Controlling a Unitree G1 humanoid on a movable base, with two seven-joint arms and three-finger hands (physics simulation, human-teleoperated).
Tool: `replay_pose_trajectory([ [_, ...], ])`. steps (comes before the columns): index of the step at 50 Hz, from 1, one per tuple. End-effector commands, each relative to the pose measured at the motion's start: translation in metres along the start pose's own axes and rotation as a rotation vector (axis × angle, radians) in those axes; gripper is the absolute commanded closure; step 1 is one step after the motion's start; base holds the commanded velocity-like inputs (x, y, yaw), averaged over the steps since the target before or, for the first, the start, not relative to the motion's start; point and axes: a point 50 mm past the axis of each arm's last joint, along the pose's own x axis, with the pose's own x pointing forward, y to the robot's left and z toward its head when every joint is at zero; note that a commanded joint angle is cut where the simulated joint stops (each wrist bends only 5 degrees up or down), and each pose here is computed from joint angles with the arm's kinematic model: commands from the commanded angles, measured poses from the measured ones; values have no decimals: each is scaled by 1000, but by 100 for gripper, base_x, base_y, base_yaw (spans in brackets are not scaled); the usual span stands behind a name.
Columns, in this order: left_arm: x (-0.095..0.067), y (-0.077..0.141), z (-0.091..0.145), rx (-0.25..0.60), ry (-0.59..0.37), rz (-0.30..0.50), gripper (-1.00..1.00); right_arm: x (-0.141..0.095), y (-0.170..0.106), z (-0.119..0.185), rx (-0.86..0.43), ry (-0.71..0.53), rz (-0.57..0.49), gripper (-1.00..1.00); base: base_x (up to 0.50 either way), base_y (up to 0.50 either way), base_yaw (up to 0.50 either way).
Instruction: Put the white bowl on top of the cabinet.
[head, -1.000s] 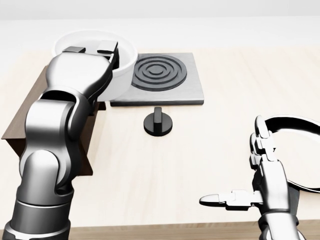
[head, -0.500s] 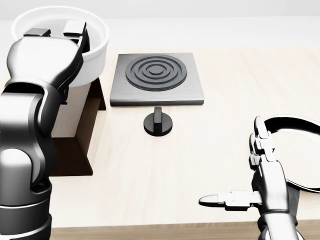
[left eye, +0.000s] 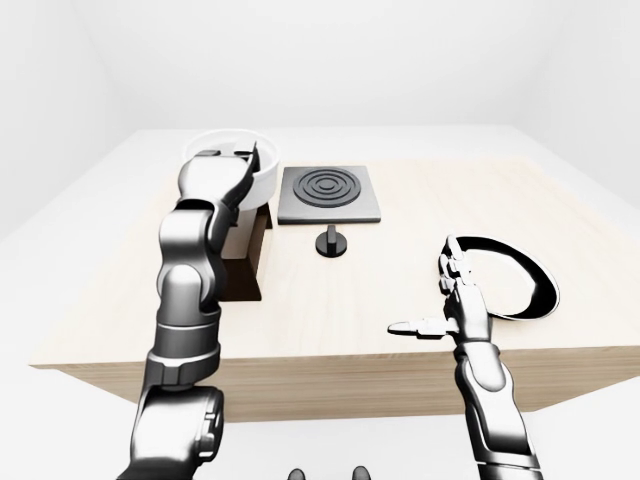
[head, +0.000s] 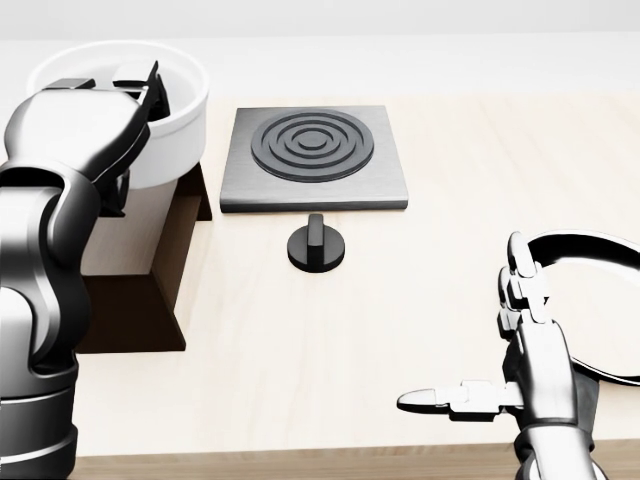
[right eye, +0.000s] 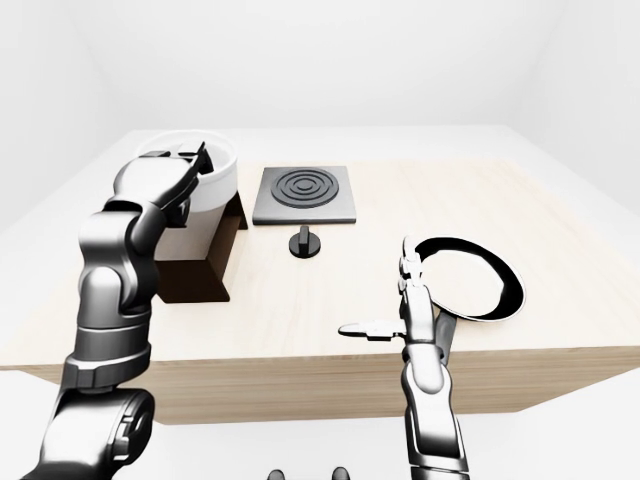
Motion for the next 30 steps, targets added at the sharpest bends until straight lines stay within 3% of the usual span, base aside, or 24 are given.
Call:
replay_pose_trajectory([
  [1, 8, 4, -10, -62, -21, 80, 100, 0, 0, 0, 0, 0, 0, -100, 0, 0, 0],
  [19, 19, -8, -19, -161, -43, 115, 100, 0, 1, -1, -3, 0, 1, -100, 0, 0, 0],
  [30, 13, -12, -16, -76, -26, 105, 100, 0, 2, -3, -6, 0, 3, -100, 0, 0, 0],
])
